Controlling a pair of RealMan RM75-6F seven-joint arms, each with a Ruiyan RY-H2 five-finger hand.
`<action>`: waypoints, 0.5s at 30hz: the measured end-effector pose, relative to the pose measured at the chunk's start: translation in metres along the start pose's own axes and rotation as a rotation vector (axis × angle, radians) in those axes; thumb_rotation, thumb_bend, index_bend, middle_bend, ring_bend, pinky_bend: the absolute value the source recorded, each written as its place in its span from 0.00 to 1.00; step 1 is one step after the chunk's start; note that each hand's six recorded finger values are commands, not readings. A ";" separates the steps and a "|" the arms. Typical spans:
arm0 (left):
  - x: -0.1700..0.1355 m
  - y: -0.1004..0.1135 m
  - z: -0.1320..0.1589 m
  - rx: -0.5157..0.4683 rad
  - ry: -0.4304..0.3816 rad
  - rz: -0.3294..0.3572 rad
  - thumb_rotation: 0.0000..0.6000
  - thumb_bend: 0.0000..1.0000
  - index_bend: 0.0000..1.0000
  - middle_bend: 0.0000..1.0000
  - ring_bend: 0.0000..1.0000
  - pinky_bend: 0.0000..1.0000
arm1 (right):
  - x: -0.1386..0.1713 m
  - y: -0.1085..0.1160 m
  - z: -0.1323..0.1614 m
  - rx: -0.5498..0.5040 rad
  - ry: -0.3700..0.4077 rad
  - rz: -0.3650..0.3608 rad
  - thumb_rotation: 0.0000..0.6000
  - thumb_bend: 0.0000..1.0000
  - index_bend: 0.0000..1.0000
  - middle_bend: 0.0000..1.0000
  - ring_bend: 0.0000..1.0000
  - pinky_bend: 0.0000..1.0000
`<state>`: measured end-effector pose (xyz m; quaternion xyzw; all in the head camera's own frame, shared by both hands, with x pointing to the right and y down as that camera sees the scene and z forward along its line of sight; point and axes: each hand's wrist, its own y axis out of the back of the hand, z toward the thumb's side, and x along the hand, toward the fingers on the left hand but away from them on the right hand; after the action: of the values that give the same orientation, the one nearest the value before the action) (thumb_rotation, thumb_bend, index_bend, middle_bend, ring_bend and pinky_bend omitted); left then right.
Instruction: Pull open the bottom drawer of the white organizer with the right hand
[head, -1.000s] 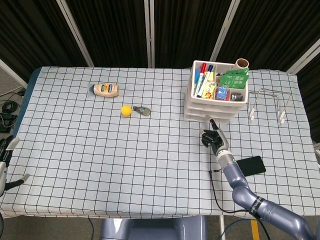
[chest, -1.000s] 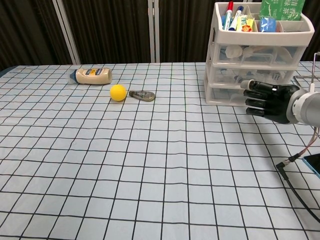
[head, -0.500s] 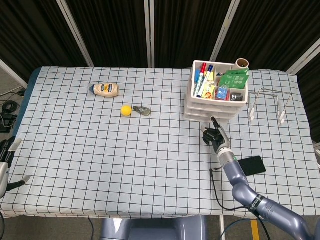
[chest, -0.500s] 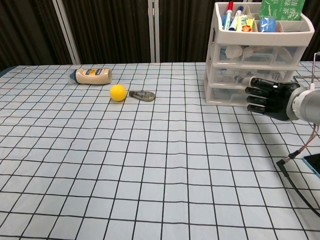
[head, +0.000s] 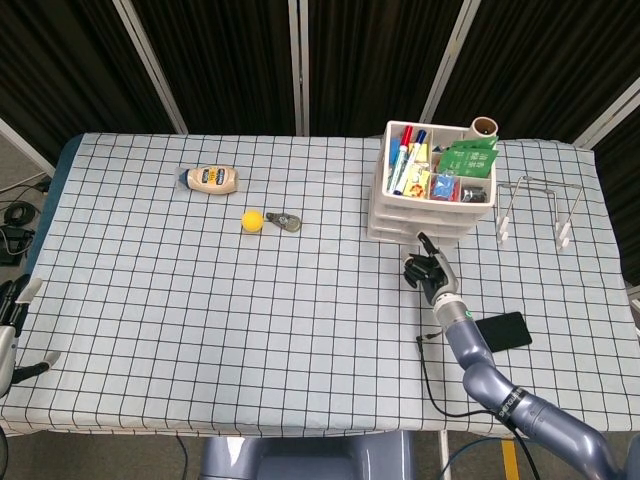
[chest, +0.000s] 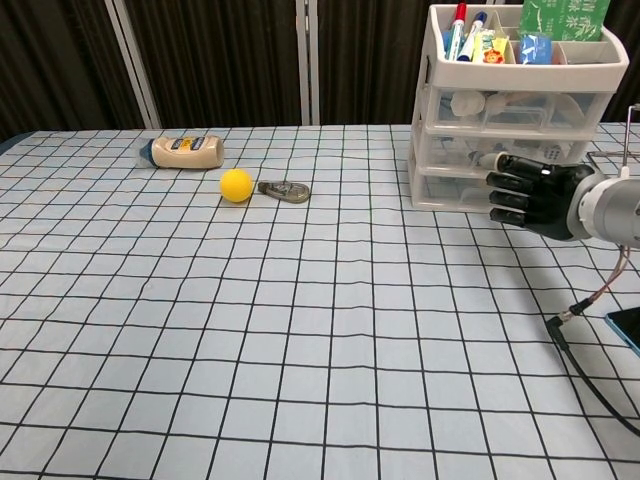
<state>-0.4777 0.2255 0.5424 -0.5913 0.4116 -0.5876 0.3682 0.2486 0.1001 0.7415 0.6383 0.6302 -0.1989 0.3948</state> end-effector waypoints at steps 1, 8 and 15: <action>0.000 0.000 0.000 0.001 0.000 0.000 1.00 0.01 0.00 0.00 0.00 0.00 | 0.000 0.000 0.000 0.001 0.000 0.001 1.00 0.40 0.18 0.91 0.91 0.93; -0.001 -0.001 0.002 0.005 -0.008 -0.005 1.00 0.01 0.00 0.00 0.00 0.00 | -0.003 -0.001 -0.003 0.002 -0.006 0.004 1.00 0.40 0.19 0.91 0.91 0.93; -0.002 -0.002 0.004 0.008 -0.020 -0.017 1.00 0.01 0.00 0.00 0.00 0.00 | -0.008 -0.004 -0.005 0.022 -0.009 0.010 1.00 0.40 0.20 0.91 0.91 0.93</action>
<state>-0.4739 0.2277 0.5435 -0.5992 0.4007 -0.5863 0.3698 0.2425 0.0982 0.7488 0.6448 0.6229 -0.2069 0.3916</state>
